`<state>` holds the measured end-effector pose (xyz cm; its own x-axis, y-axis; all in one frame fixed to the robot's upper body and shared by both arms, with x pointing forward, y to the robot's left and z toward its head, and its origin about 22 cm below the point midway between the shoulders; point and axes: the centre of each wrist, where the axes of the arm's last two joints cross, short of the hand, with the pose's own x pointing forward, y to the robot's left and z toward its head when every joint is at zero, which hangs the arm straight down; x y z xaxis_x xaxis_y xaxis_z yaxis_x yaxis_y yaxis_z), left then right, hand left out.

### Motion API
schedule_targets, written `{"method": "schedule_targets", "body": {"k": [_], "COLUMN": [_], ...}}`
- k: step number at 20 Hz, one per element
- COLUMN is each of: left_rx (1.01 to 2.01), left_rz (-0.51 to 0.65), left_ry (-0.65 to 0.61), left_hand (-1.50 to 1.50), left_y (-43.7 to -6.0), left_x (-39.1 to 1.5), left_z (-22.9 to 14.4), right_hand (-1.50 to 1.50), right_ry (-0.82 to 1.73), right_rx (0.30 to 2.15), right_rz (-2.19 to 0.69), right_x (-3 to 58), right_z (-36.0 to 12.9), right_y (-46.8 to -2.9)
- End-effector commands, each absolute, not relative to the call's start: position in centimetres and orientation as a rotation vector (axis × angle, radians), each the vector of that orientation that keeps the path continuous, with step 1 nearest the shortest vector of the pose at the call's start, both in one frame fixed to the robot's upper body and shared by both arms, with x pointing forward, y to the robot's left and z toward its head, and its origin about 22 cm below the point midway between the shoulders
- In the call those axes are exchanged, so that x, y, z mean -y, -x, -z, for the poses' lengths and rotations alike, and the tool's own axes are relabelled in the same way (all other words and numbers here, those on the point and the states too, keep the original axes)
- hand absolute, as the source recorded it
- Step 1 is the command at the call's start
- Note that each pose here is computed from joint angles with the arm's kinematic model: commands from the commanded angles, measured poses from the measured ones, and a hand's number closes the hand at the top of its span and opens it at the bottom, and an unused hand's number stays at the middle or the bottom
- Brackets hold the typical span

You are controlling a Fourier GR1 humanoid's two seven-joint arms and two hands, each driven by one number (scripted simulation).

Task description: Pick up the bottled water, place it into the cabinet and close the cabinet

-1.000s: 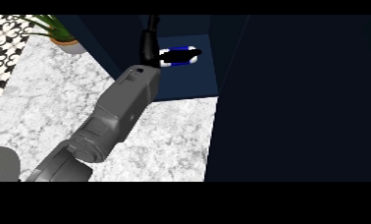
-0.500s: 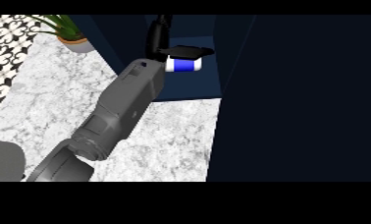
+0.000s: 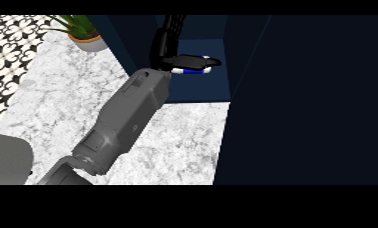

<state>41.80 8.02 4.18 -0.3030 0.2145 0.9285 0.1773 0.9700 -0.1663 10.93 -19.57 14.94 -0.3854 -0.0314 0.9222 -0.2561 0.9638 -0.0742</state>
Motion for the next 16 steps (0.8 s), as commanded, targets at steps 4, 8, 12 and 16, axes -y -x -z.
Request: {"method": "schedule_targets", "body": {"k": [4,8,12,16], "left_rx": [1.837,1.810,1.798,1.819], "left_rz": [-0.037,-0.080,-0.060,-0.048], "left_ry": [0.389,0.382,0.384,0.362], "left_hand": [1.50,1.50,1.50,1.50], "left_y": [-38.0,-34.8,-32.2,-28.7], "left_x": [-7.0,-7.1,-10.3,-13.4], "left_z": [-3.5,-2.2,-0.9,-0.7], "right_hand": [-1.50,-1.50,1.50,1.50], "right_ry": [-0.193,-0.154,-0.149,-0.227], "right_rx": [1.958,1.972,1.913,1.826], "right_rz": [-0.231,-0.341,-0.511,-0.605], "right_x": [18.9,19.3,19.6,19.1], "right_z": [-16.9,-16.6,-16.0,-16.6], "right_y": [-9.7,-9.6,-11.1,-9.0]}}
